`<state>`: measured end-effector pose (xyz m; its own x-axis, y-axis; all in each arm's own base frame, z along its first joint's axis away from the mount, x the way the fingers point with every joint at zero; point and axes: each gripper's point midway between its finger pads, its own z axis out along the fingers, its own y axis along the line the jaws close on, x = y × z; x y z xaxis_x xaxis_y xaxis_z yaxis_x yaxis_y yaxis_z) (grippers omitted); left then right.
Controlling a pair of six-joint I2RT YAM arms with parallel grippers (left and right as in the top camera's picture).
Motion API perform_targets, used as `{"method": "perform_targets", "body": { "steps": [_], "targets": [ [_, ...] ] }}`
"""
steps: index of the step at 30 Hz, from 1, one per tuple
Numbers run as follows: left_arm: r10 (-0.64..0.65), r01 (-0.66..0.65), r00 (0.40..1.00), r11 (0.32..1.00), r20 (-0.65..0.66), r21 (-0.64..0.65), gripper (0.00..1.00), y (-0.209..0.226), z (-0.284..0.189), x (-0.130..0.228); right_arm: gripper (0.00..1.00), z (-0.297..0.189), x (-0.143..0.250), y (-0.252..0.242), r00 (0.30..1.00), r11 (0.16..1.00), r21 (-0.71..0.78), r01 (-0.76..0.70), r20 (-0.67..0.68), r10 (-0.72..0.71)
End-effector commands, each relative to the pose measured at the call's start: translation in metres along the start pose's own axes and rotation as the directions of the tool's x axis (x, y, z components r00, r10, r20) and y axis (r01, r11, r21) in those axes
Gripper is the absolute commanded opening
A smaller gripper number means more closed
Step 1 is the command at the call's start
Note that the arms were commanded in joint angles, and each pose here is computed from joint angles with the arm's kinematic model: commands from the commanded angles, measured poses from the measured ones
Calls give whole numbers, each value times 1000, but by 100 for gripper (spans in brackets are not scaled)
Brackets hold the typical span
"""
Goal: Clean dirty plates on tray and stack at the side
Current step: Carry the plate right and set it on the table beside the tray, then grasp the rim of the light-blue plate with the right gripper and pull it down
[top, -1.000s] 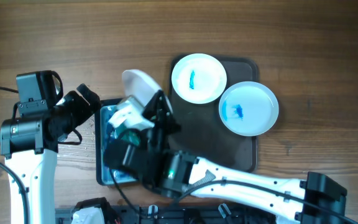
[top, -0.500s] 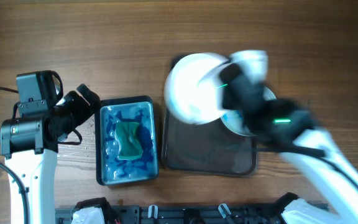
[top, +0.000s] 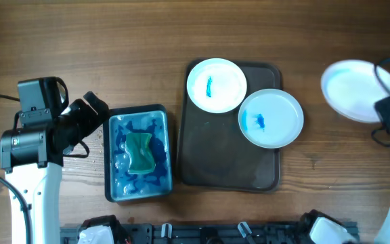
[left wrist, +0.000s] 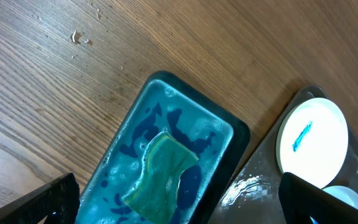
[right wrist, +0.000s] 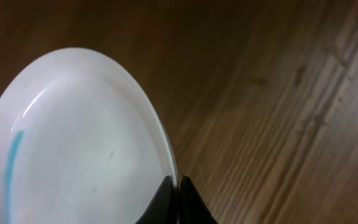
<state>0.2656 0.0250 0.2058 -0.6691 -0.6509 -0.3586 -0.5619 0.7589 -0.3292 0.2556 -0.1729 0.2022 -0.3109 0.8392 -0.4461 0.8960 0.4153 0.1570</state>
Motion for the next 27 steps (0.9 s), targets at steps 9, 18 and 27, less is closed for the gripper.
{"method": "perform_targets", "body": {
  "steps": [9,18,27],
  "targets": [
    [0,1,1000,1000,26,-7,100,1,-5,-6,4,90,18,-7,976,990,112,85,-209,-60],
    [0,1,1000,1000,26,-7,100,1,-5,-6,4,146,63,-10,872,952,53,302,-420,-253],
    [0,1,1000,1000,26,-7,100,1,-5,-6,15,151,113,-6,815,926,37,376,-488,-312]
  ]
}}
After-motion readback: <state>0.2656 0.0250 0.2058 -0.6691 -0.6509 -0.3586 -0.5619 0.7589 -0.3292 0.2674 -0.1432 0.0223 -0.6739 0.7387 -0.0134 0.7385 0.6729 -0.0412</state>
